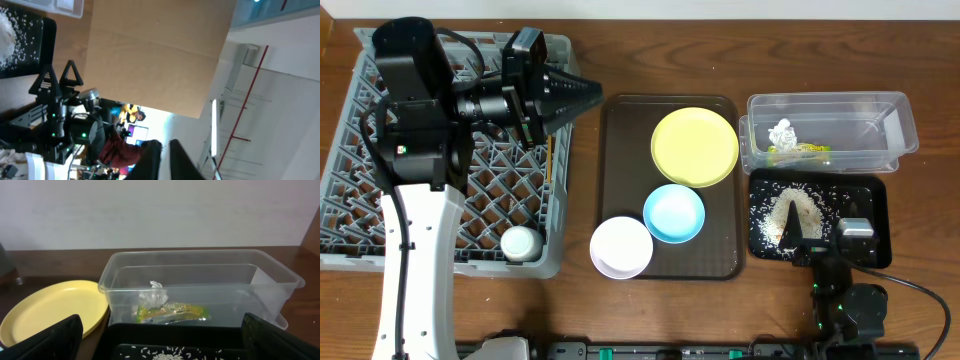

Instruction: Sort waste into correct bins and load items into the dishwasher

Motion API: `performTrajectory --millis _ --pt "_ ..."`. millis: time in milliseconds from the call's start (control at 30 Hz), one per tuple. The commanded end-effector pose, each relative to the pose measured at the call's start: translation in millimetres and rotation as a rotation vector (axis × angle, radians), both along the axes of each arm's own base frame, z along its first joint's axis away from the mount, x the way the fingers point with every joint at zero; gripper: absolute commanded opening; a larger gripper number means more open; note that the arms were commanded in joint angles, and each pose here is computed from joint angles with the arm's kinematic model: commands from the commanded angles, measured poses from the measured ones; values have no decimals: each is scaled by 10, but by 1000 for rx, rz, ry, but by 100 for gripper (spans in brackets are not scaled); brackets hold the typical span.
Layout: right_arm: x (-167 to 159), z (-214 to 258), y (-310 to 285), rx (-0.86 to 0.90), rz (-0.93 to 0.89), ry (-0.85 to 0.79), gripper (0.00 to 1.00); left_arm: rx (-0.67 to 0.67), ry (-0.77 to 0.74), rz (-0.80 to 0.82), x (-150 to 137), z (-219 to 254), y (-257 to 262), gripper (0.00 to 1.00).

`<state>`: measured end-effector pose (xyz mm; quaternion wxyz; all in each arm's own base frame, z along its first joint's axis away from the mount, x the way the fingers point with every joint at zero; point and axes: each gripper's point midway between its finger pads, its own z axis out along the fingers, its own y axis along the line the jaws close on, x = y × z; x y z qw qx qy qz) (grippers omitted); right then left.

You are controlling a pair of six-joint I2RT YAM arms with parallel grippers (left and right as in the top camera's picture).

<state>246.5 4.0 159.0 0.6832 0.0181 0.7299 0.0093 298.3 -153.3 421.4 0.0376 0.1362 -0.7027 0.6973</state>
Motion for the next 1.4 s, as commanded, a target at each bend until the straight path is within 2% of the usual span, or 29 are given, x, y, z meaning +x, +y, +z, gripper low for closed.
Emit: performTrajectory --millis 0,433,733,767,900,1000,1133,1367 --pt "-3 0 -27 10 -13 -1 99 -2 -29 -17 -53 32 -9 8" --pt "-3 1 -27 10 -14 -2 99 0 -37 -14 -46 30 -8 8" --pt "-3 0 -27 10 -13 -1 99 29 -263 -19 -45 39 -8 8" --pt "-3 0 -27 10 -14 -1 99 31 -282 -20 -45 39 -8 12" --pt "-3 0 -27 10 -14 -1 99 53 -444 -23 -44 37 -9 42" --pt "-3 1 -27 10 -14 -2 99 68 -439 4 6 19 -1 62" --pt "-3 1 -27 10 -14 -2 99 99 -335 97 167 -31 32 63" --pt "-3 0 -27 10 -14 -1 99 287 -328 333 559 -334 193 64"
